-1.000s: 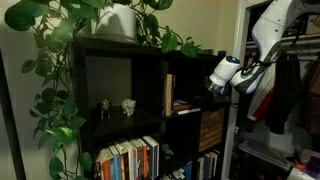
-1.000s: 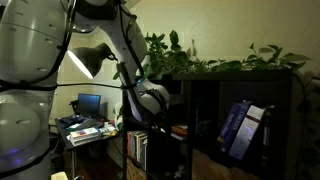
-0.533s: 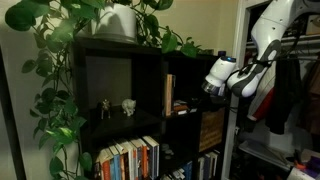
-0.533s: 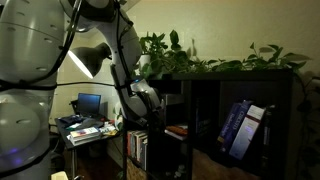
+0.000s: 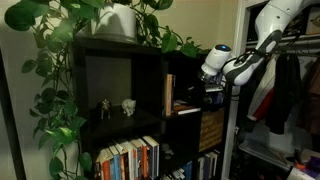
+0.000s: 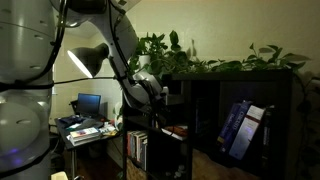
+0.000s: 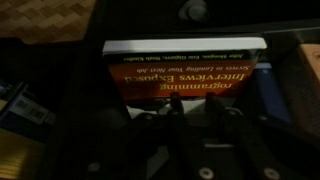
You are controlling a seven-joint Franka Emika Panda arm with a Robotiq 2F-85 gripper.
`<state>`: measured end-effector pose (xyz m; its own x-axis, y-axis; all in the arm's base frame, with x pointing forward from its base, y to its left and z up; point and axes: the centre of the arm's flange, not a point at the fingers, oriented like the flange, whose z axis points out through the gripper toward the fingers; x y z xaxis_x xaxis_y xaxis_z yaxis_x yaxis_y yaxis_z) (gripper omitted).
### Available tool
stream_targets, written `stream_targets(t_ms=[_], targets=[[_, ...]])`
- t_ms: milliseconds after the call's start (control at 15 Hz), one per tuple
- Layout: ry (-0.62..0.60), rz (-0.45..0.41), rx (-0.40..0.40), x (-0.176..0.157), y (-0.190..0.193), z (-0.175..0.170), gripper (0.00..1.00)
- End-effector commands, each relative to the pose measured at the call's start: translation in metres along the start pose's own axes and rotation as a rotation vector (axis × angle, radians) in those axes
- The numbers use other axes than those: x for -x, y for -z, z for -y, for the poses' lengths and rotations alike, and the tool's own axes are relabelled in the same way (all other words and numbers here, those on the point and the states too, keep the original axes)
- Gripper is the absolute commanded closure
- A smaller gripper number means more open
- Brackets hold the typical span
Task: Lay down the book on the upper shelf
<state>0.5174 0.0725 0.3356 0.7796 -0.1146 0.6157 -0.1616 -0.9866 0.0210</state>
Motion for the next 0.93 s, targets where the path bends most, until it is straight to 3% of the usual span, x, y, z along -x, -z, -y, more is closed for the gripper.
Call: stream_targets(t_ms=[0,200,867], targets=[[-0.008,0.050,0.027,-0.007,0.011,-0.003,0.96],[-0.026,0.069,0.024,-0.003,0.004,-0.006,1.00],[-0.117,0.183,0.006,0.014,-0.018,-0.011,0.98]])
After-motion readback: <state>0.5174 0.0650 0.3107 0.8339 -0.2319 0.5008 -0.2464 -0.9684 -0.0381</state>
